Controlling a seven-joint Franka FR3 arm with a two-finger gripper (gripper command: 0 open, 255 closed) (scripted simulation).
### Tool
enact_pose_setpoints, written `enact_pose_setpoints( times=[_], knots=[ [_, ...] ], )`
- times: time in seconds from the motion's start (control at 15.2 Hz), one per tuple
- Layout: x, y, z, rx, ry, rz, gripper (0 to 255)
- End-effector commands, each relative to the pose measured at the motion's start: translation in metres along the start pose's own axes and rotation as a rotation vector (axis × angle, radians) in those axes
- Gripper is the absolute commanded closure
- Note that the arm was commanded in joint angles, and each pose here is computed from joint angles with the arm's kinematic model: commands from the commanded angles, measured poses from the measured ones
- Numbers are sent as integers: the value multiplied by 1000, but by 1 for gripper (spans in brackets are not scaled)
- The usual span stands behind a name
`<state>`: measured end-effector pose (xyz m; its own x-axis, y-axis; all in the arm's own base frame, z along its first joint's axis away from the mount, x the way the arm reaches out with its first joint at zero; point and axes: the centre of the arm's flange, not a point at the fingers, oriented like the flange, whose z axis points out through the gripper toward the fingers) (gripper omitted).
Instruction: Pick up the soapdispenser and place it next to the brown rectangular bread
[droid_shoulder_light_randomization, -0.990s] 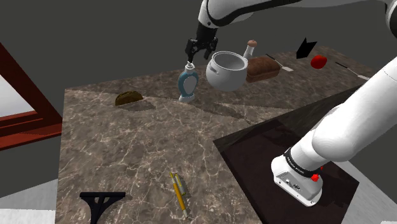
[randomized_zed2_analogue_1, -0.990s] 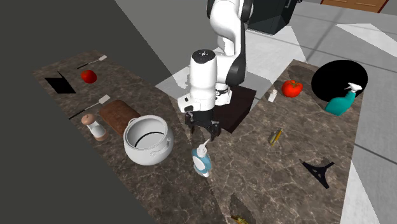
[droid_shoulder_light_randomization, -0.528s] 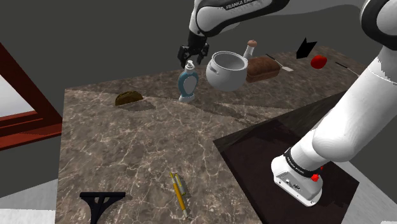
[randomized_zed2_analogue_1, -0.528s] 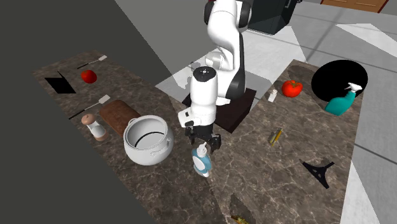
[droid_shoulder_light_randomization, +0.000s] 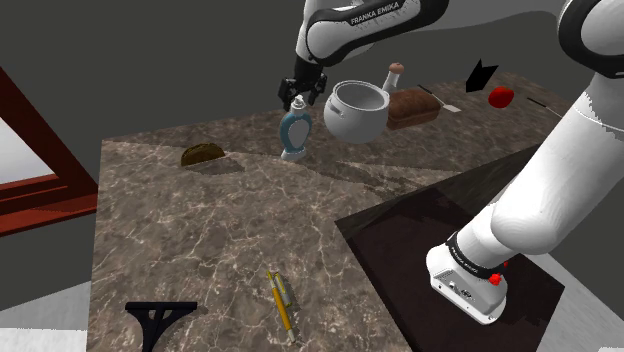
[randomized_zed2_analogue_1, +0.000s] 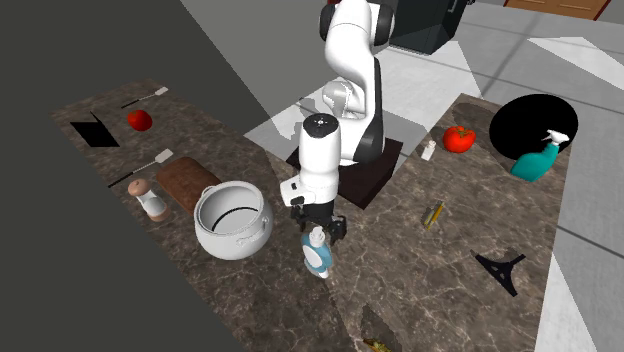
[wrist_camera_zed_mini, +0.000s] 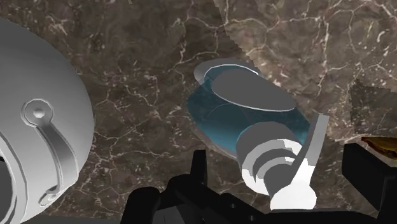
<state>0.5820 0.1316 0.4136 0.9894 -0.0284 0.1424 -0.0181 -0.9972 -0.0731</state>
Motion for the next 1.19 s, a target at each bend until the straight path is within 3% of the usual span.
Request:
enact_pose_setpoints(
  times=[0.0, 0.07, 0.13, 0.73, 1.12],
  knots=[
    [0, 0, 0, 0, 0, 0, 0],
    [0, 0, 0, 0, 0, 0, 0],
    [0, 0, 0, 0, 0, 0, 255],
    [0, 0, 0, 0, 0, 0, 255],
    [4, -2, -31, 0, 0, 0, 255]
  ],
)
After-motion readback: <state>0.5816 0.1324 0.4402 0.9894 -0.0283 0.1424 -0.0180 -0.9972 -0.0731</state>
